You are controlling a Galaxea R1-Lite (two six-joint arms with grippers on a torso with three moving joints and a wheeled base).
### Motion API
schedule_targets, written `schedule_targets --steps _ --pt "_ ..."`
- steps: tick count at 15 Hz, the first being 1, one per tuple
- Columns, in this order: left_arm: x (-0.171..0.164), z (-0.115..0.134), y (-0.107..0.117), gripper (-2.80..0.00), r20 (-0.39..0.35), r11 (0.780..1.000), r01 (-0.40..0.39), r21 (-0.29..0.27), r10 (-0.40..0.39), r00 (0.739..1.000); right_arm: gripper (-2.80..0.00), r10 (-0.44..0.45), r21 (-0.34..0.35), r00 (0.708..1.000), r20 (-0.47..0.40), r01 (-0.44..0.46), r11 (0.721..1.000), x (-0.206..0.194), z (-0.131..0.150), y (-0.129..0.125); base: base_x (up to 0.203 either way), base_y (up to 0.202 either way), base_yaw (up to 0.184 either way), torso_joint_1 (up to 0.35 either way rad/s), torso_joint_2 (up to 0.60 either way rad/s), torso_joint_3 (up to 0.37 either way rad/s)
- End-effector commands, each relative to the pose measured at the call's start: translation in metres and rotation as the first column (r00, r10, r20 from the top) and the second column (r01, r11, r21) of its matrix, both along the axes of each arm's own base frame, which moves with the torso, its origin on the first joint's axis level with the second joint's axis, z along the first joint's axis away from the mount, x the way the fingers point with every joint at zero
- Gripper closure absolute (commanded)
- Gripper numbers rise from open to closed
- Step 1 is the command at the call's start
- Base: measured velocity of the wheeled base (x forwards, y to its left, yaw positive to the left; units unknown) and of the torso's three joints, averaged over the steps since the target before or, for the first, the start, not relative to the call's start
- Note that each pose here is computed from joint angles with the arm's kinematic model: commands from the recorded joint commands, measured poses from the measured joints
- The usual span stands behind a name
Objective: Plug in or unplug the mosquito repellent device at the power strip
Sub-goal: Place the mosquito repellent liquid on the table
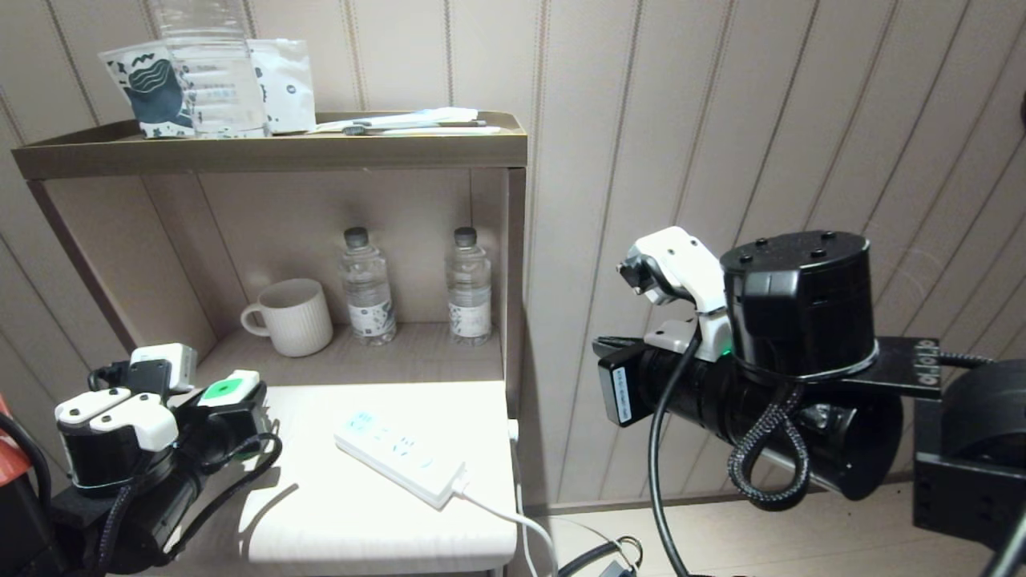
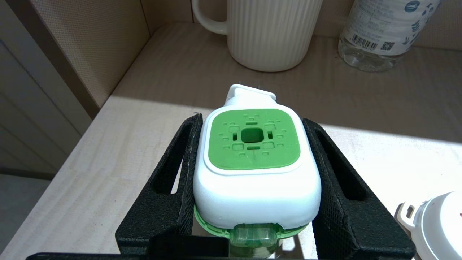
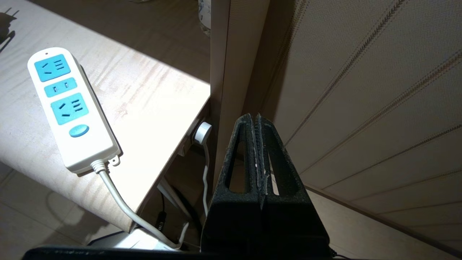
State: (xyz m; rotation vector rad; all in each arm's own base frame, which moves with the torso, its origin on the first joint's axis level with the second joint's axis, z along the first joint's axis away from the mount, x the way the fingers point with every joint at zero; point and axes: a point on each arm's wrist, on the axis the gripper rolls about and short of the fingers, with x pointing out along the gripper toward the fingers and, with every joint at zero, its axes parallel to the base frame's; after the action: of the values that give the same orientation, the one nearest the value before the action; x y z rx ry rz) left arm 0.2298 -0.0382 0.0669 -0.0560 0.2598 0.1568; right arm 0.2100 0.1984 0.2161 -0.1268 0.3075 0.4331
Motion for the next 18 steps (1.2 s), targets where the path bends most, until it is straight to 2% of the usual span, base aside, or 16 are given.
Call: schedule_targets --steps 1,11,12,18 --pt "0.002 0.0039 -0.0003 0.0 0.045 1.0 -0.002 -0.01 0.003 0.999 0.0 -0.002 0.001 1.0 0.002 0.002 1.0 0.0004 0.0 0.0007 0.0 0.0 0.0 0.0 0.0 0.0" --pt "0.0073 0.0097 -0.0013 0.0 0.08 1.0 -0.003 -0.015 0.004 0.997 0.0 -0.001 0.013 1.0 0.011 0.001 1.0 0.0009 0.0043 0.0013 0.0 0.0 0.0 0.0 0.0 0.0" --pt "0.0074 0.0097 -0.0014 -2.8 0.081 1.0 -0.002 -0.017 0.003 0.997 0.0 -0.002 0.013 1.0 0.013 0.002 1.0 0.0007 0.0047 0.0011 0.0 0.0 0.0 0.0 0.0 0.0" --pt "0.0073 0.011 -0.0013 -2.8 0.086 1.0 -0.003 -0.016 0.004 0.996 0.0 -0.001 0.014 1.0 0.012 0.001 1.0 0.0008 0.0043 0.0013 0.0 0.0 0.0 0.0 0.0 0.0"
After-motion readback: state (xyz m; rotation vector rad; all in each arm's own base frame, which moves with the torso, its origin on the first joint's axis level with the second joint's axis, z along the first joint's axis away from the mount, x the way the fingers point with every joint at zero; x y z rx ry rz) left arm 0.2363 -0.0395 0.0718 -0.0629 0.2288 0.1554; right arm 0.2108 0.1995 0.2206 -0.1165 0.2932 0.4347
